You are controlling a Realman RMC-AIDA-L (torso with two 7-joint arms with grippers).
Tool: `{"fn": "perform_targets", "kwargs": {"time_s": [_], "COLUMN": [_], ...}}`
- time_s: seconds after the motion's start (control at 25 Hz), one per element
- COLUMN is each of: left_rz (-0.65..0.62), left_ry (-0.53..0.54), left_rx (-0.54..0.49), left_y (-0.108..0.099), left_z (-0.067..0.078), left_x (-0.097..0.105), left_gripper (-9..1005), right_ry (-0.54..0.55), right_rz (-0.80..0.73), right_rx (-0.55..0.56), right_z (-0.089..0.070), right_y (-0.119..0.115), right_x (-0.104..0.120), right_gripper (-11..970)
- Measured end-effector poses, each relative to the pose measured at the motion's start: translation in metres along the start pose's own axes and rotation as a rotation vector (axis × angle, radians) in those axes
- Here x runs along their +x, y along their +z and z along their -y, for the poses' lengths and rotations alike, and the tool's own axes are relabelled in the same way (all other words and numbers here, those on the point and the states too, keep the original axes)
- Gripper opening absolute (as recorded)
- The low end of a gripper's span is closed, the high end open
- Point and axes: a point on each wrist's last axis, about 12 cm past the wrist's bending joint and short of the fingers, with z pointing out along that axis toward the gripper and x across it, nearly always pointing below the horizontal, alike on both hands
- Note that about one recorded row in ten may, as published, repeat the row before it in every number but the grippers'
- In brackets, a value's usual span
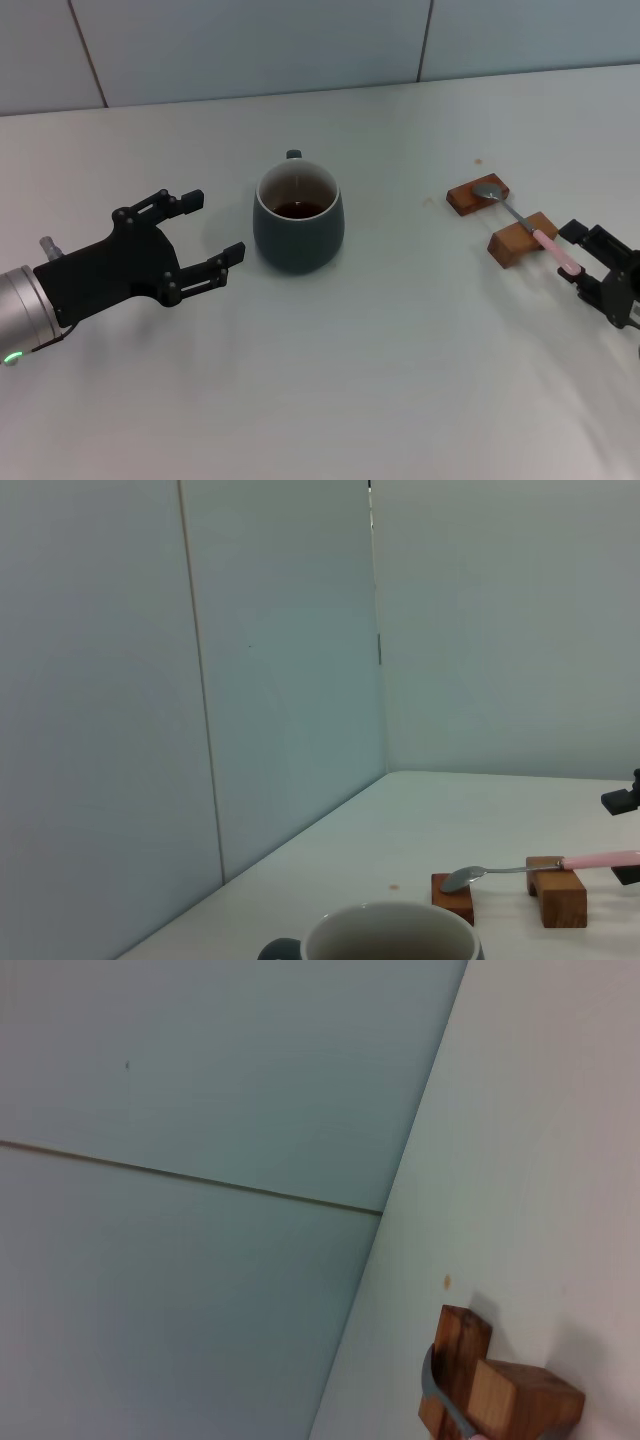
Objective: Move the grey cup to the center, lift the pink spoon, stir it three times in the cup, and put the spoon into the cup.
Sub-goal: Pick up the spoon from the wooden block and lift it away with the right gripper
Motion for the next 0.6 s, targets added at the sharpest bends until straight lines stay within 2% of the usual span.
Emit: {"fn": "perform_targets", "kwargs": {"time_s": [0.28, 0.48, 0.6], "left_rz": [-0.001, -0.002, -0.001], "left_ry": [-0.001, -0.001, -0.002], "left_rx": [-0.001, -0.002, -0.002], "left_y": [-0.0006, -0.0013, -0.0013], "left_z": [0.0003, 0.0004, 0.0006], "left_x": [0.0005, 0.0009, 0.001], "left_gripper": [821, 821, 821], "right_ry": [0.003, 0.003, 0.003], "right_rz": [0.001, 0.003, 0.003], "right_rx": [0.014, 0.019, 0.02], "right_z": [0.0014, 0.0019, 0.0019], "right_y": [0.0013, 0.0015, 0.0014], "right_x": [0.0, -0.0006, -0.0008], "right_gripper": [750, 514, 498]}}
